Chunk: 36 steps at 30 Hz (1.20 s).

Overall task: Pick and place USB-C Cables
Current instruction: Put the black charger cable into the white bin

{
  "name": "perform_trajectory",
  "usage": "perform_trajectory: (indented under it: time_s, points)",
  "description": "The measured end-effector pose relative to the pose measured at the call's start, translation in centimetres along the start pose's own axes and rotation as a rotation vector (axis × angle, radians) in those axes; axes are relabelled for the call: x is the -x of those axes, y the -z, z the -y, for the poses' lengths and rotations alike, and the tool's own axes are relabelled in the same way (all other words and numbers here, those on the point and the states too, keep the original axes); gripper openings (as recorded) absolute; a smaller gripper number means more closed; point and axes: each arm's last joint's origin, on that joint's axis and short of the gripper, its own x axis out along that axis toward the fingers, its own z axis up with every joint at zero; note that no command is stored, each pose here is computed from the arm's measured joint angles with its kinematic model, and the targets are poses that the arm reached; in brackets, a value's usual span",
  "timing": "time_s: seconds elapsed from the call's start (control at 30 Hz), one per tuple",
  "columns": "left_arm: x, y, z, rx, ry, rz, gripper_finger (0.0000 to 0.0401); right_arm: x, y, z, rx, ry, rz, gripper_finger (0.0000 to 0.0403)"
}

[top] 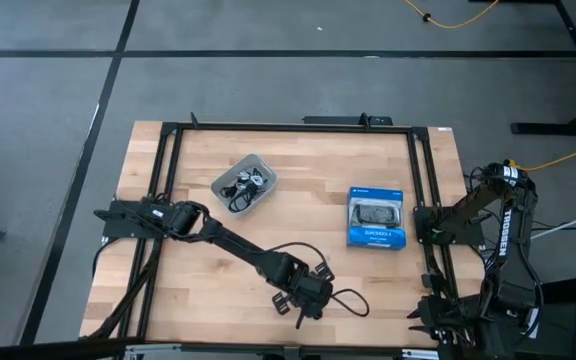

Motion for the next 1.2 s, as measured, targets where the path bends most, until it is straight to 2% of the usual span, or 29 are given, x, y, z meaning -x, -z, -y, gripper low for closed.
perform_trajectory:
  time_s: [0.37, 0.57, 0.67, 0.8, 0.87, 1.0, 1.1, 1.2]
  points:
    - [-2.1, 1.0, -0.3, 0.021, 0.023, -0.012, 0.0140, 0.0, 0.0, 0.0, -0.002, -0.003, 0.001, 0.0106]
    - [-2.3, 1.5, -0.5, 0.138, 0.046, -0.026, 0.0136, 0.0, -0.1, -0.2, -0.010, -0.017, 0.005, 0.0106]
    - [-2.3, 1.6, -0.6, 0.205, 0.088, -0.018, 0.0118, 0.0, -0.1, -0.2, -0.010, -0.017, 0.005, 0.0106]
    - [-2.3, 1.8, -0.4, 0.297, 0.105, -0.037, 0.0069, 0.0, -0.1, -0.2, -0.010, -0.017, 0.005, 0.0106]
    - [-2.3, 1.8, -0.4, 0.342, 0.081, -0.053, 0.0046, 0.0, -0.1, -0.2, -0.010, -0.017, 0.006, 0.0106]
    - [-1.3, 1.8, -0.6, 0.360, -0.003, -0.098, 0.0045, 0.0, -0.1, -0.2, -0.011, -0.018, 0.006, 0.0106]
    - [1.2, 1.7, -1.4, 0.359, -0.110, -0.137, 0.0044, 0.0, -0.1, -0.2, -0.012, -0.021, 0.007, 0.0106]
    - [5.8, 1.6, -2.4, 0.356, -0.260, -0.199, 0.0044, 0.0, -0.1, -0.2, -0.012, -0.022, 0.002, 0.0106]
